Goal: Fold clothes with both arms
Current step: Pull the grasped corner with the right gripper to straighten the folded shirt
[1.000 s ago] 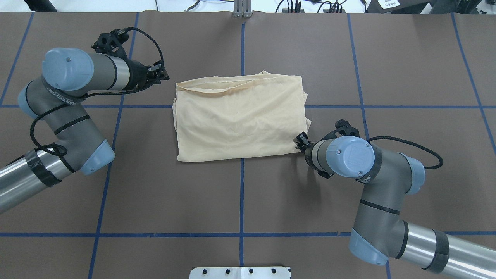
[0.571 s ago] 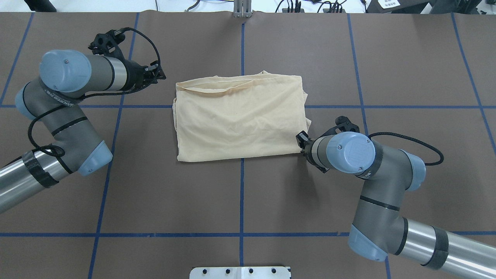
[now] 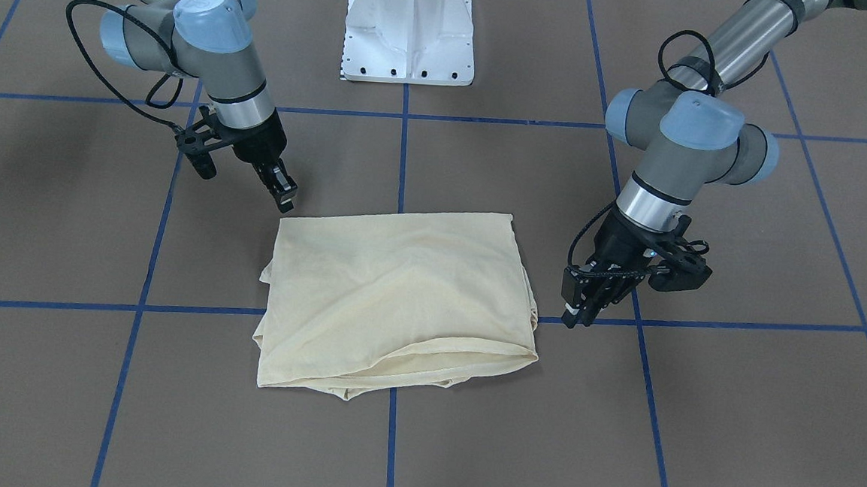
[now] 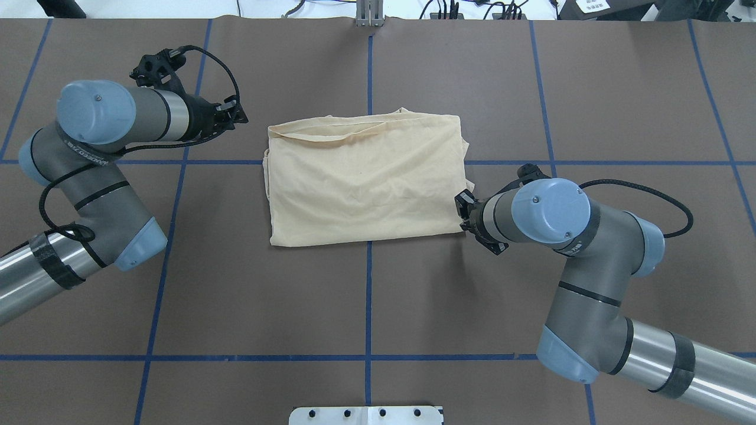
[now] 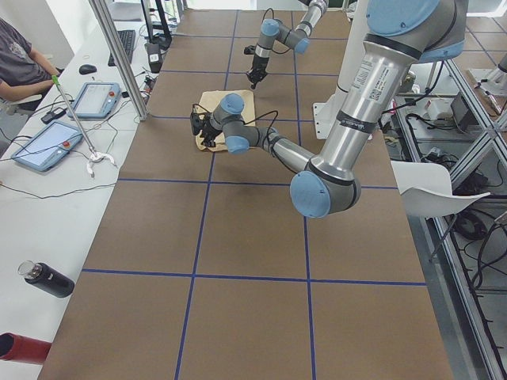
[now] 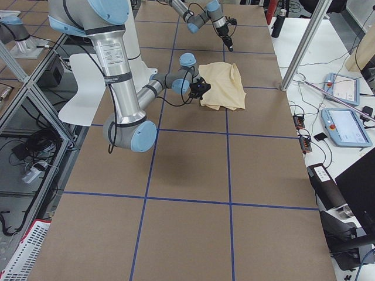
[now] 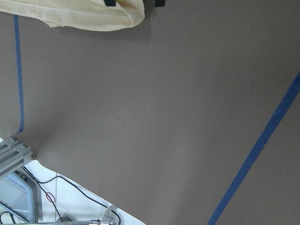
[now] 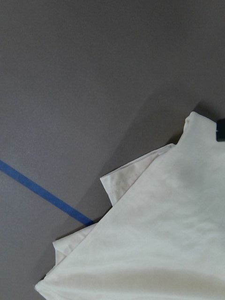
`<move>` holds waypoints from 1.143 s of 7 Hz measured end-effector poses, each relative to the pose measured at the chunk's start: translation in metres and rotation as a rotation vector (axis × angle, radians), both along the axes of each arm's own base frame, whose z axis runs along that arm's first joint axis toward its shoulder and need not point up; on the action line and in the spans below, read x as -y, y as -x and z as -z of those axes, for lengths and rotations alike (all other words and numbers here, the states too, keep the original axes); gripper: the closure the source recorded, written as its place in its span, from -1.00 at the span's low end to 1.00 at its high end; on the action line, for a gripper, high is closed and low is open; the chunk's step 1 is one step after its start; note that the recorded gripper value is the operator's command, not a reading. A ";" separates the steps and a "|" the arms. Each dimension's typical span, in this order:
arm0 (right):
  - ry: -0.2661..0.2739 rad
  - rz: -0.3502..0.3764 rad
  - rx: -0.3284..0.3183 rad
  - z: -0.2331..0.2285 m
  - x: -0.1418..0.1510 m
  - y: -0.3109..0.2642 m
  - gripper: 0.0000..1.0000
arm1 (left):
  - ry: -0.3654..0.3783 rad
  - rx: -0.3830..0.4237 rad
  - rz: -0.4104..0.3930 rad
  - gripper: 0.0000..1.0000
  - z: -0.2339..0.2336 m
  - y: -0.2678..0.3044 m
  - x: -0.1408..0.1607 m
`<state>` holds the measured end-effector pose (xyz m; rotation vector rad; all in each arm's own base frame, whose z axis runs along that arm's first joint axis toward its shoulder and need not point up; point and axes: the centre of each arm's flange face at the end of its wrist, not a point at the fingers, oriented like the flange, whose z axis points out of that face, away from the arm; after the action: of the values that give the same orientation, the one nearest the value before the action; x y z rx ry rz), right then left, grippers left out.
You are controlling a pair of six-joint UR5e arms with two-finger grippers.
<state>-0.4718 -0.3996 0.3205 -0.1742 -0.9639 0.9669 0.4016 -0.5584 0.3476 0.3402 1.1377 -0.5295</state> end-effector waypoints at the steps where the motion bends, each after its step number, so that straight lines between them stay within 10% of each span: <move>1: 0.004 -0.011 -0.009 -0.004 0.002 0.002 -0.17 | 0.002 0.003 0.000 0.20 -0.003 0.000 -0.001; 6: 0.013 -0.032 -0.060 -0.026 0.012 0.019 -0.29 | 0.002 0.014 0.014 0.20 -0.009 -0.001 -0.004; 7: 0.014 -0.031 -0.061 -0.026 0.013 0.022 -0.09 | 0.000 0.015 0.019 0.20 -0.008 -0.001 -0.004; 8: 0.013 -0.030 -0.056 -0.022 0.013 0.025 0.86 | -0.001 0.016 0.021 0.20 -0.008 -0.001 -0.004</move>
<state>-0.4971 -0.4127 0.3426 -0.1428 -0.9109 1.0011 0.4028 -0.5549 0.3561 0.3567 1.1203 -0.5440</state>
